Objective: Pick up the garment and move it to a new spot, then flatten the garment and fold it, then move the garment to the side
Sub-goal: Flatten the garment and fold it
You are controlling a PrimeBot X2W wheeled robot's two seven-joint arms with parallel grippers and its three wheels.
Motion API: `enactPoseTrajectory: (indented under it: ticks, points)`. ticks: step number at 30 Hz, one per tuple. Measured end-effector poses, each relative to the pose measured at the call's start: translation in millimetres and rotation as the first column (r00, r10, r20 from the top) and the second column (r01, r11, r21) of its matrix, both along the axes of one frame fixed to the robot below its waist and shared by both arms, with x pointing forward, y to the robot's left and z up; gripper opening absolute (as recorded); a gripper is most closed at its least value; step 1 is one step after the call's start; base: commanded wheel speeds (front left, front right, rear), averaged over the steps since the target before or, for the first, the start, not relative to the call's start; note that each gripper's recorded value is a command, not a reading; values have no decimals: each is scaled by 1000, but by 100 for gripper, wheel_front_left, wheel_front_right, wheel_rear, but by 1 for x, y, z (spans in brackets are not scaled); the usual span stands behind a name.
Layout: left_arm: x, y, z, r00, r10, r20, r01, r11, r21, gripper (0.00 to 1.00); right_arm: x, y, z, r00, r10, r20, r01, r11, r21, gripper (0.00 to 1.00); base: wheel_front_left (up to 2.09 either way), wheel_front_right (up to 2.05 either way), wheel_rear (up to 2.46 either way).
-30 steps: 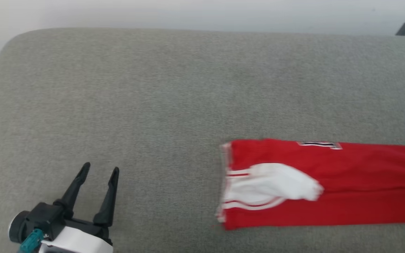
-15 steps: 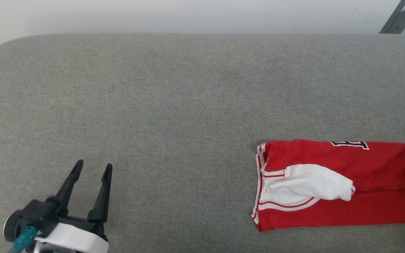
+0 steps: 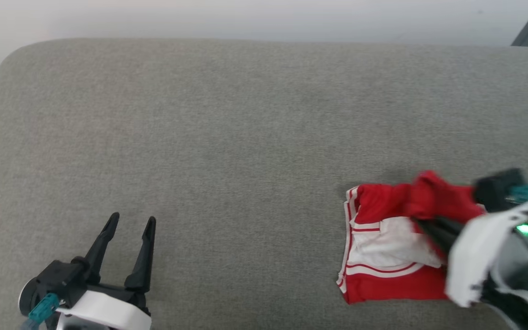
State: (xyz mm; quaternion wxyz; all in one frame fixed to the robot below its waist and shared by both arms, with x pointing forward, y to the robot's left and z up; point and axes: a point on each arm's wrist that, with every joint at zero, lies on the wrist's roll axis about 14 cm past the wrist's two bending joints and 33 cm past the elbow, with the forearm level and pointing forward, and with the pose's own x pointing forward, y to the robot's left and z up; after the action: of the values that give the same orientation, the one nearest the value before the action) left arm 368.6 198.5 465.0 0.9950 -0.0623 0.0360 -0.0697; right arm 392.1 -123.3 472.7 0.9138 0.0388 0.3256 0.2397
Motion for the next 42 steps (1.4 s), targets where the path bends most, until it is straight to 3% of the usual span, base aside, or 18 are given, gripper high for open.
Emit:
enactPoseTrajectory:
  ticks: [8, 17, 18, 19, 21, 28, 34, 37, 42]
  points:
    - [-2, 7, -1, 999, 33, -7, -33, 999, -7, 100, 4, 60, -32, 981, 173, -84, -174, 985, -2, 0, 0, 0, 0]
    - [-8, 16, -2, 997, 78, -12, -78, 997, -23, 100, 0, 66, -76, 962, 200, -188, -210, 977, -33, 1, 0, 0, 0]
    - [-8, 16, -2, 997, 78, -13, -79, 997, -24, 100, 0, 66, -77, 962, 199, -187, -209, 977, -35, 12, 0, 0, 0]
    - [-9, 16, -2, 997, 78, -14, -79, 997, -25, 100, 0, 66, -76, 963, 199, -180, -208, 977, -35, 30, 0, 0, 0]
    - [-8, 16, -1, 997, 78, -11, -78, 997, -23, 100, 4, 67, -70, 970, 193, -150, -200, 980, -27, 100, 0, 0, 0]
    - [-9, 14, 2, 998, 61, 0, -61, 998, -19, 100, 17, 54, -37, 990, 138, -26, -138, 990, -3, 100, 0, 0, 0]
    - [-8, 5, 8, 999, 26, 19, -26, 999, -22, 100, 34, 0, -6, 996, -29, 88, 29, 1000, -2, 100, 0, 0, 0]
    - [-8, -5, 6, 1000, -5, 14, 5, 1000, -26, 100, 36, -36, -5, 981, -147, 124, 148, 989, 1, 100, 0, 0, 0]
    - [-6, -15, 6, 1000, -26, 16, 27, 999, -45, 100, 39, -92, -4, 915, -337, 223, 340, 940, 26, 100, 0, 0, 0]
